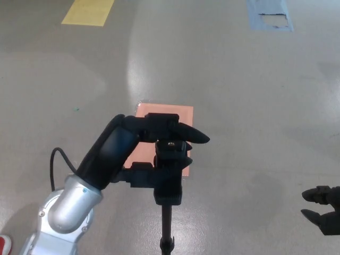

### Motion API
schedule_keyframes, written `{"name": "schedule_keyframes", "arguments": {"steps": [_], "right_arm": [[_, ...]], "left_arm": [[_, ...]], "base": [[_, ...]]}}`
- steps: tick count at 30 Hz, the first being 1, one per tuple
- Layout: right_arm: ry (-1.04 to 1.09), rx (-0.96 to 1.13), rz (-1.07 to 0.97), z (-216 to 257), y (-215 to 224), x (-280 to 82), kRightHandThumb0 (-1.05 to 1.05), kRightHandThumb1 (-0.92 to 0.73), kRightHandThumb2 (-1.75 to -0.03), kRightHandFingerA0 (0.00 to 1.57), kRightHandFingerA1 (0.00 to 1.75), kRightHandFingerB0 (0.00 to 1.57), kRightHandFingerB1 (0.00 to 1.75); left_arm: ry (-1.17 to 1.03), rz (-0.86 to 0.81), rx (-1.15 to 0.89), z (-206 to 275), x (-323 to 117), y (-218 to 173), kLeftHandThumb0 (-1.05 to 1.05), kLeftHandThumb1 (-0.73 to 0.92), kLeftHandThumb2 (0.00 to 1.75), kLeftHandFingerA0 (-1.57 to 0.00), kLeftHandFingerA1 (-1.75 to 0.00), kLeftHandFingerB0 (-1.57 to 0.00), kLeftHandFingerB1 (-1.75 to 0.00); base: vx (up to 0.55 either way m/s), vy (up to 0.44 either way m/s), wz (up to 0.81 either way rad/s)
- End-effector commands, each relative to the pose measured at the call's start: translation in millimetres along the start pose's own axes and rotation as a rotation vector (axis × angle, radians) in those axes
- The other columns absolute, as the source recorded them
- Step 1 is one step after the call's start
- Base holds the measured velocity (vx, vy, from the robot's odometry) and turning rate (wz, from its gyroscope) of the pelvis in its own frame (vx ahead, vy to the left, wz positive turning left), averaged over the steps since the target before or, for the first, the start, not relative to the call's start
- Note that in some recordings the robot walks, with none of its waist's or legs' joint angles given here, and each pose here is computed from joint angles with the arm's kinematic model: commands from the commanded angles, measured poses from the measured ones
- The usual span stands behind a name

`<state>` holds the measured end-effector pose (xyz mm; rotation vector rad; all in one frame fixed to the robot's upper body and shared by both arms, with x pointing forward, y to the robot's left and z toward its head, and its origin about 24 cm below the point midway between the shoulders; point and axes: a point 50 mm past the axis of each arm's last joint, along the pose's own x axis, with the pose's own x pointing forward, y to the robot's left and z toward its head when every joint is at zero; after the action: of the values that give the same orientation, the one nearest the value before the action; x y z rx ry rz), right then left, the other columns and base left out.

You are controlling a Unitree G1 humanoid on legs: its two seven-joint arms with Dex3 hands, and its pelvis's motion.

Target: The robot uses its left hand to grab the top of a phone stand kept on the floor and rotates it anti-clockwise

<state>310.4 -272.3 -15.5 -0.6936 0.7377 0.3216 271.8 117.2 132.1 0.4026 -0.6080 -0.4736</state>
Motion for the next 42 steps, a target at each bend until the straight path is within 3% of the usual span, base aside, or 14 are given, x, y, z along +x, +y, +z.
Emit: {"name": "schedule_keyframes", "arguments": {"steps": [1, 5, 8, 9, 19, 23, 24, 42], "right_arm": [[0.011, -0.001, -0.021, 1.7, -11.0, -3.2, -0.53, -0.87, -0.65, 0.15, 0.29, 0.05, 0.24], [0.014, 0.003, -0.024, 2.6, -11.7, -3.1, -0.54, -0.84, -0.73, 0.14, 0.32, 0.08, 0.16], [0.014, -0.001, -0.024, 3.5, -12.0, -3.0, -0.54, -0.84, -0.73, 0.14, 0.32, 0.08, 0.17], [0.013, 0.0, -0.025, 4.0, -12.4, -3.0, -0.53, -0.86, -0.65, 0.15, 0.29, 0.05, 0.24], [0.0, 0.015, -0.024, 7.4, -14.4, -3.2, -0.53, -0.86, -0.65, 0.15, 0.3, 0.03, 0.25], [0.001, 0.02, -0.025, 8.9, -15.7, -3.3, -0.55, -0.84, -0.73, 0.14, 0.32, 0.09, 0.15], [0.0, 0.016, -0.027, 9.2, -15.9, -3.4, -0.54, -0.86, -0.65, 0.15, 0.29, 0.05, 0.23], [-0.012, -0.003, -0.035, 17.0, -20.5, -3.8, -0.53, -0.87, -0.65, 0.16, 0.3, 0.03, 0.24]], "left_arm": [[0.203, 0.011, -0.461, -12.5, 0.3, 6.5, -0.15, 0.67, 0.61, -1.02, -0.49, -0.92, -0.5], [0.226, 0.013, -0.507, -11.9, 1.2, 6.3, -0.15, 0.66, 0.6, -1.02, -0.5, -0.92, -0.51], [0.229, 0.017, -0.521, -11.5, 1.4, 6.7, -0.15, 0.66, 0.6, -1.02, -0.5, -0.92, -0.51], [0.233, 0.019, -0.532, -11.6, 1.9, 6.5, -0.14, 0.66, 0.61, -1.03, -0.5, -0.92, -0.51], [0.295, 0.043, -0.655, -11.2, 4.2, 6.4, -0.17, 0.65, 0.6, -1.02, -0.51, -0.9, -0.51], [0.333, 0.071, -0.791, -14.0, 6.1, 6.8, -0.13, 0.68, 0.61, -1.0, -0.54, -0.89, -0.53], [0.344, 0.076, -0.807, -14.5, 6.4, 7.1, -0.14, 0.68, 0.62, -1.01, -0.53, -0.9, -0.53], [0.448, 0.103, -0.913, -12.5, 11.4, 11.8, -0.11, 0.71, 0.61, -1.0, -0.56, -0.87, -0.54]], "base": [[0.0, 0.0, 0.0], [0.0, 0.0, 0.0], [0.0, 0.0, 0.0], [0.0, 0.0, 0.0], [0.0, 0.0, 0.0], [0.0, 0.0, 0.0], [0.0, 0.0, 0.0], [0.0, 0.0, 0.0]]}}
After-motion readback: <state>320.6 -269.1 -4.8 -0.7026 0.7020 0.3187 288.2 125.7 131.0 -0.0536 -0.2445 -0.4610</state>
